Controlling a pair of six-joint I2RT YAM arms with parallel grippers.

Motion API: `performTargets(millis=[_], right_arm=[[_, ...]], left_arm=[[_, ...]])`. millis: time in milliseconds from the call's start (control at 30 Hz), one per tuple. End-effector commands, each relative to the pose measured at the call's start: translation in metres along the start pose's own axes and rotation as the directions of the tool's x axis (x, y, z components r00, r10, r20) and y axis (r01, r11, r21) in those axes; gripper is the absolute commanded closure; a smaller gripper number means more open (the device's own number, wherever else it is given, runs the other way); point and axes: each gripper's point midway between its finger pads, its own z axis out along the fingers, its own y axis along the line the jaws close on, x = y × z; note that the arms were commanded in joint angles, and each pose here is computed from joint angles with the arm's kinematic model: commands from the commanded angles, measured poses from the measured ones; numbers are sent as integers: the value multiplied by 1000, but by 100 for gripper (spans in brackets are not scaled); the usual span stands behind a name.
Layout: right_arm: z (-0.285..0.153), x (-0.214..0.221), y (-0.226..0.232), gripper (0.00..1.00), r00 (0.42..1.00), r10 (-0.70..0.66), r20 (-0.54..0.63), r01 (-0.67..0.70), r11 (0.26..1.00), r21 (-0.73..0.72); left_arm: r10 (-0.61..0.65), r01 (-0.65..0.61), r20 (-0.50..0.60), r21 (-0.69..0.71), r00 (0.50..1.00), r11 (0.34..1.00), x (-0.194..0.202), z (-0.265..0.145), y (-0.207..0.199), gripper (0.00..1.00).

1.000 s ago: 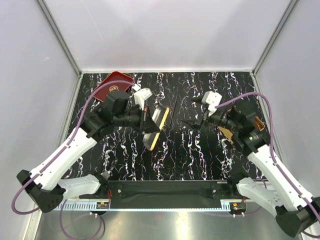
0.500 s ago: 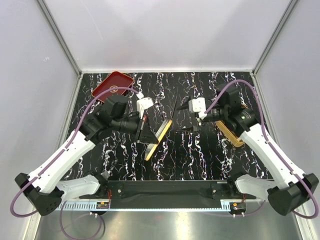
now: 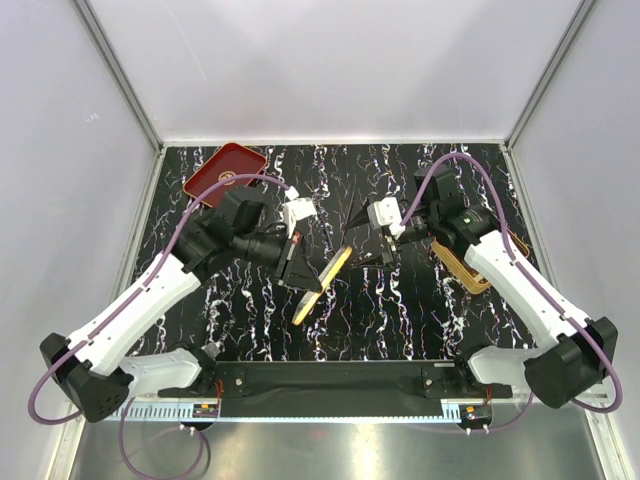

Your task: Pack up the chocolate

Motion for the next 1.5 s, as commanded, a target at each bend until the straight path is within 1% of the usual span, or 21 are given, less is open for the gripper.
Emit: performTargets(millis=[0,233,300,367,467,600,700,733,767,800,867,900,933,967,1067,1167,1267,1333,1400,1433,1467], right_arm=[[5,-16,-6,14,996,-60,65,62,998,-33],[12,-12,4,18,995,-12,102,24,993,-116],[14,-11,10,25,994,16,110,0,989,-149],[15,-12,12,36,993,18,121,2,986,-168],[17,-7,15,61,991,79,112,-57,981,-187],[20,-8,17,90,980,136,144,-102,970,-219],[23,-13,15,99,967,177,184,-130,962,-240],[24,-14,14,100,963,190,194,-140,959,-245],[25,-12,17,100,946,266,184,-214,941,-262],[26,-17,11,100,948,236,213,-179,950,-257],[27,-16,15,100,914,359,191,-299,911,-283],[29,-18,-1,100,929,309,205,-261,937,-231],[30,-14,1,100,884,435,170,-395,891,-224],[31,-14,-6,100,881,442,170,-411,892,-186],[31,-13,-21,100,866,474,160,-465,880,-91],[30,-9,-45,100,762,633,137,-642,767,29],[27,-5,-68,100,642,750,156,-766,626,145],[19,9,-79,100,557,810,184,-824,512,244],[2,16,-92,100,538,804,253,-827,446,344],[-16,33,-97,100,473,826,305,-855,348,385],[-33,28,-102,100,475,804,358,-857,330,395]], left_arm=[[62,-63,14,82,998,995,-9,1,-14,100],[92,-93,12,105,996,990,-16,4,-16,100],[104,-106,18,93,994,990,-20,4,-14,100],[96,-97,6,86,995,992,-21,6,-10,100],[97,-99,29,66,995,993,-29,2,-3,100],[32,-32,124,-6,992,999,-57,-16,20,100],[16,2,219,-84,976,996,-85,-31,29,92],[14,14,245,-113,969,994,-93,-34,35,81],[19,17,268,-133,963,991,-101,-38,37,81],[35,17,306,-167,951,986,-115,-44,37,81],[28,50,346,-216,938,975,-131,-51,46,66],[31,91,396,-287,918,954,-146,-64,51,64],[20,136,426,-334,904,933,-155,-72,64,58],[23,171,461,-375,887,911,-163,-82,70,54],[61,310,626,-467,778,828,-195,-137,83,51],[136,362,730,-481,670,799,-217,-181,81,48],[194,360,744,-513,639,779,-229,-196,82,37],[176,339,725,-504,666,795,-234,-186,89,27],[130,305,688,-473,714,827,-231,-167,95,18],[99,307,668,-462,738,832,-229,-155,106,17],[79,301,640,-462,764,834,-222,-144,116,17]])
